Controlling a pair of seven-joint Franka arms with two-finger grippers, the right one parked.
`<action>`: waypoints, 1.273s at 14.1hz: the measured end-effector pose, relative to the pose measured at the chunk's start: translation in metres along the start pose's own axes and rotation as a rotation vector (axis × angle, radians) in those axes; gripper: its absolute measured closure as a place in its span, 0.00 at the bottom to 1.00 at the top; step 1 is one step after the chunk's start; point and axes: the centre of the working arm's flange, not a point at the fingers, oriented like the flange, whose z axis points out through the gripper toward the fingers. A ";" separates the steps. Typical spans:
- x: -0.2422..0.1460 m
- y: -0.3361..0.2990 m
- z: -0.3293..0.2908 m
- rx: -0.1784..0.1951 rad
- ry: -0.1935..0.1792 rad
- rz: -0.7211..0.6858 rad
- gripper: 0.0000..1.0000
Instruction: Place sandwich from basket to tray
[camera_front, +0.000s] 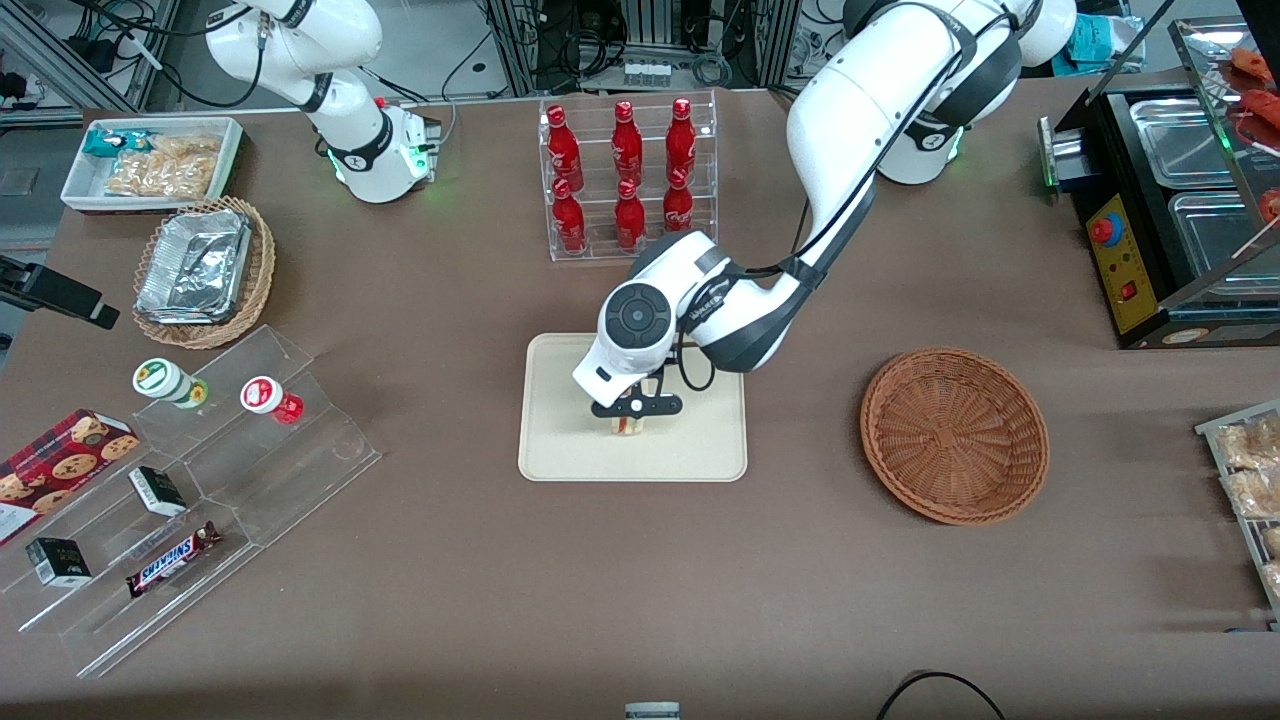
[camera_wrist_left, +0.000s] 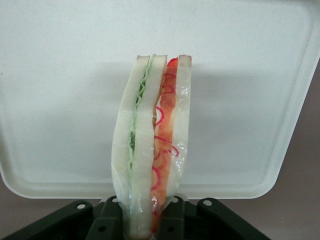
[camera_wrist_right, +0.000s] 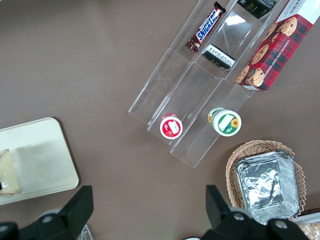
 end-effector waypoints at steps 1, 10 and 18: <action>0.001 0.000 0.001 -0.003 0.002 -0.001 0.79; 0.023 -0.013 -0.034 0.010 0.098 -0.015 0.08; 0.043 -0.198 -0.246 0.139 0.030 -0.143 0.00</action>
